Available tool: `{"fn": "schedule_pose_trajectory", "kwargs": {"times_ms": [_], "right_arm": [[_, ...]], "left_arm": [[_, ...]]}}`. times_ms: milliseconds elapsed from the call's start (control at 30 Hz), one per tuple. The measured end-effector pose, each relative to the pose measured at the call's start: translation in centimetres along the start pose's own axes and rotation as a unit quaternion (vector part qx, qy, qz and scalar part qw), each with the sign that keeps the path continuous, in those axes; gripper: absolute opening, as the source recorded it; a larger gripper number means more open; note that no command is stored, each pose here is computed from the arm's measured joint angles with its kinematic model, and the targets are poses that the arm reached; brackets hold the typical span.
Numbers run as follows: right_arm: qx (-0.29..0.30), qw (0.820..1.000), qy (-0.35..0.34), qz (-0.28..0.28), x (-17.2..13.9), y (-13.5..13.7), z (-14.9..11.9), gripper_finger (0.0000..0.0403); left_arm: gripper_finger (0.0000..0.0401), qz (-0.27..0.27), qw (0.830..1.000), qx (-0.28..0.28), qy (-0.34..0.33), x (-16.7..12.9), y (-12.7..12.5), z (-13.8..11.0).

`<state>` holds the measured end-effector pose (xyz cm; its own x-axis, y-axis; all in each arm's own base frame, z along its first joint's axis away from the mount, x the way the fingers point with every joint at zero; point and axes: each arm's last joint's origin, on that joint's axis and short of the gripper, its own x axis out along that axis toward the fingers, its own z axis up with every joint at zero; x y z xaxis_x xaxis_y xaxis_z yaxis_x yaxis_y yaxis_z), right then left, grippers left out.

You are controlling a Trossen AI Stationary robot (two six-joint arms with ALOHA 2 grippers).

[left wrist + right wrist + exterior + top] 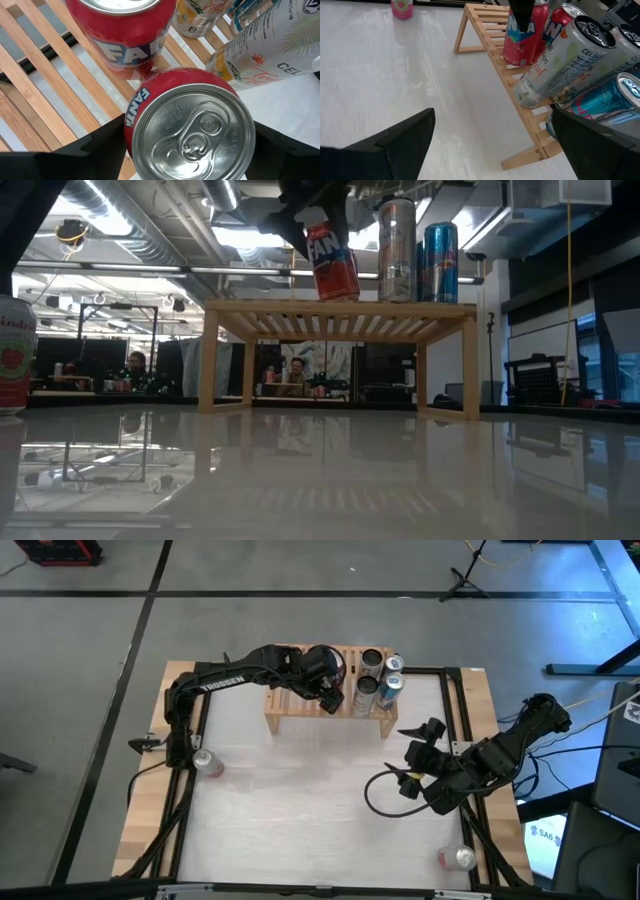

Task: Place canned beverage on shelf
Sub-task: Put the red soda can on the shelf aligned with the other red soda can

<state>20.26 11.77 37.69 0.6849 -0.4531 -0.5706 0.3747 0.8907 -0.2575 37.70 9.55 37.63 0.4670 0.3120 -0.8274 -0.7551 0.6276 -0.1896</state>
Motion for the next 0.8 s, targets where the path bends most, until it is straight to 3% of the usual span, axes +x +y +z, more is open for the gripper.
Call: {"fn": "schedule_pose_trajectory", "kwargs": {"times_ms": [367,633,800], "right_arm": [[-0.003,1.000,-0.003,-0.007,-0.01,-0.07,-0.01,0.0390],[-0.005,1.000,-0.006,-0.011,-0.01,-0.08,0.00,0.0390],[-0.006,1.000,-0.006,-0.011,-0.01,-0.08,0.00,0.0390]], "left_arm": [[0.0305,-0.002,1.000,-0.002,0.001,0.03,0.09,0.08],[0.0360,-0.009,1.000,-0.023,-0.001,0.08,0.43,0.47],[0.0370,-0.033,0.999,-0.027,-0.013,0.06,0.11,0.81]]}}
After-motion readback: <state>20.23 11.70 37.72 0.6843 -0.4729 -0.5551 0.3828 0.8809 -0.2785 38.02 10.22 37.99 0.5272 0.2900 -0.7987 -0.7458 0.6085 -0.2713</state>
